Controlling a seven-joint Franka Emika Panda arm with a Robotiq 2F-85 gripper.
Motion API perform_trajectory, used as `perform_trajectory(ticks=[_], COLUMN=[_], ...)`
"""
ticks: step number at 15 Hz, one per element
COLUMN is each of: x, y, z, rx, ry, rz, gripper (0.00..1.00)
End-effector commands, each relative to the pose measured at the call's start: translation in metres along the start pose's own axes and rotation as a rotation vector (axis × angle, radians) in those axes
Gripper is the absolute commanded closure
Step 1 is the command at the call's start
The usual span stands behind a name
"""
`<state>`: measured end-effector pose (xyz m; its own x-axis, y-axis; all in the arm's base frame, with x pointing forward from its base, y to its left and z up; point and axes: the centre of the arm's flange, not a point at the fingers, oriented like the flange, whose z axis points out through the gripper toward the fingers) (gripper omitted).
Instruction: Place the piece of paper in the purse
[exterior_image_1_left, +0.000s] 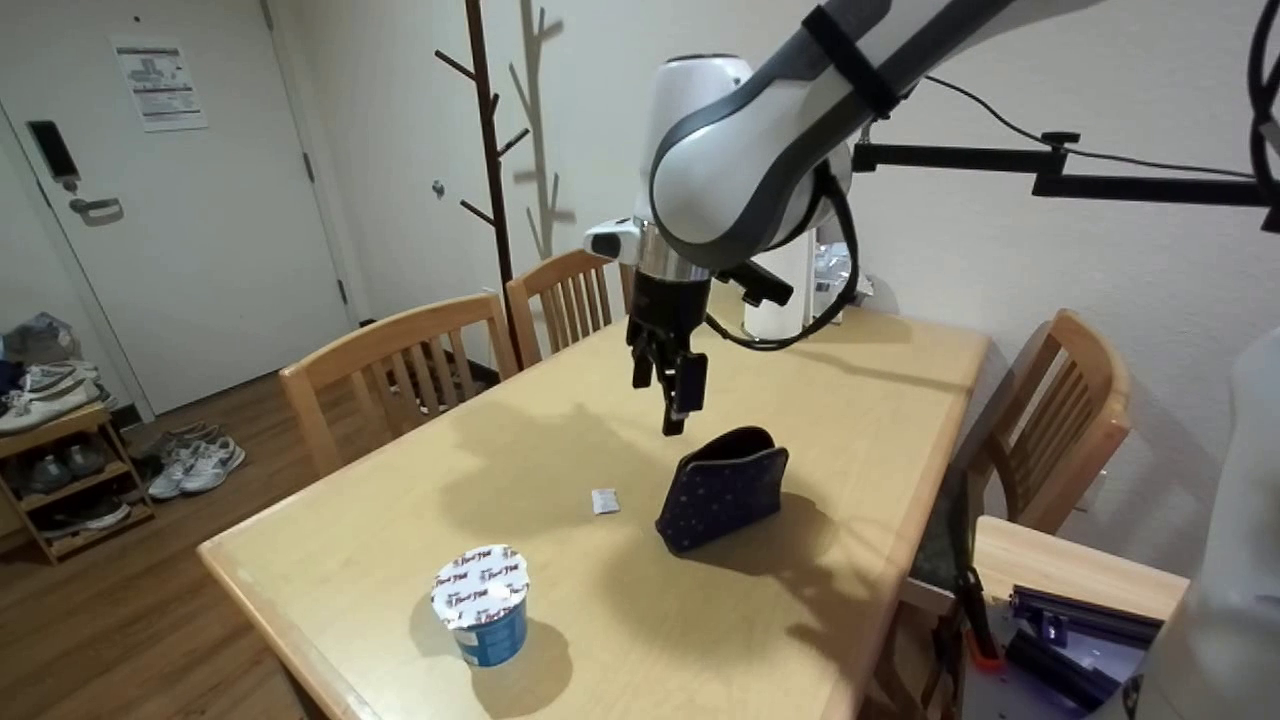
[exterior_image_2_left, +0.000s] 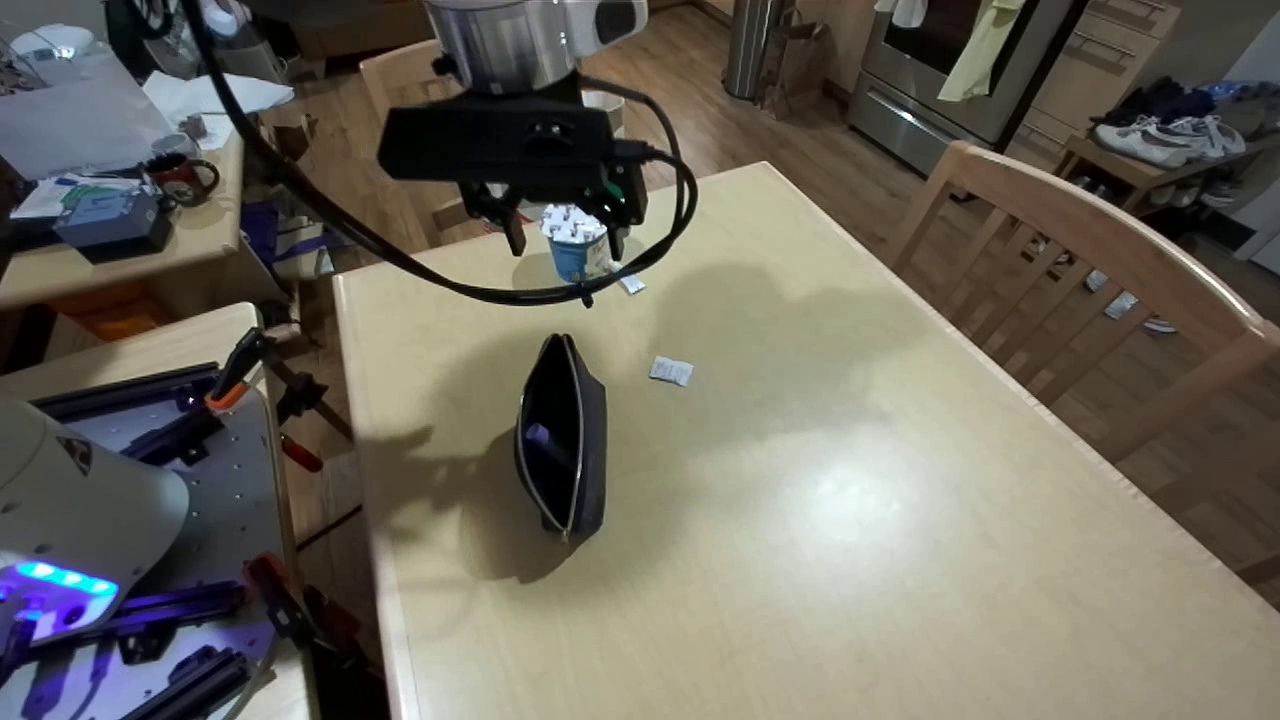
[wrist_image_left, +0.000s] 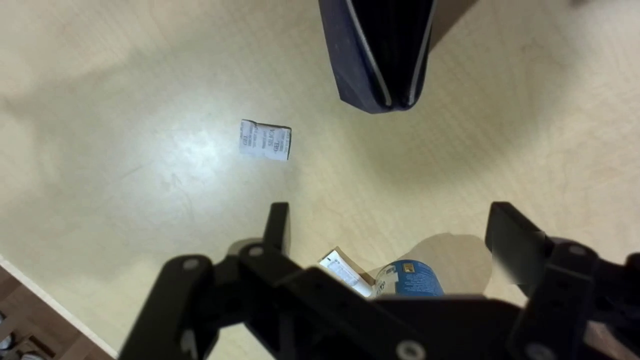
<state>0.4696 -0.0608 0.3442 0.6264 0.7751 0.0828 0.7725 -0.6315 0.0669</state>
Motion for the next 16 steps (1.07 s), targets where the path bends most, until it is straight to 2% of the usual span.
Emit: perform_trajectory(ticks=[1, 5, 8, 11, 14, 16], x=[0.009, 0.022, 0.039, 0.051, 0.05, 0.04], y=[0.036, 0.062, 0.067, 0.064, 0.066, 0.067], z=[0.026, 0.064, 0.093, 0.109, 0.117, 0.118], rx=[-0.001, 0.025, 0.039, 0.058, 0.019, -0.032], ry=[-0.047, -0.07, -0.074, -0.006, -0.034, -0.067], rz=[-0.018, -0.083, -0.171, -0.176, -0.077, 0.043], gripper=[0.0, 0.0, 0.0, 0.0, 0.0, 0.0])
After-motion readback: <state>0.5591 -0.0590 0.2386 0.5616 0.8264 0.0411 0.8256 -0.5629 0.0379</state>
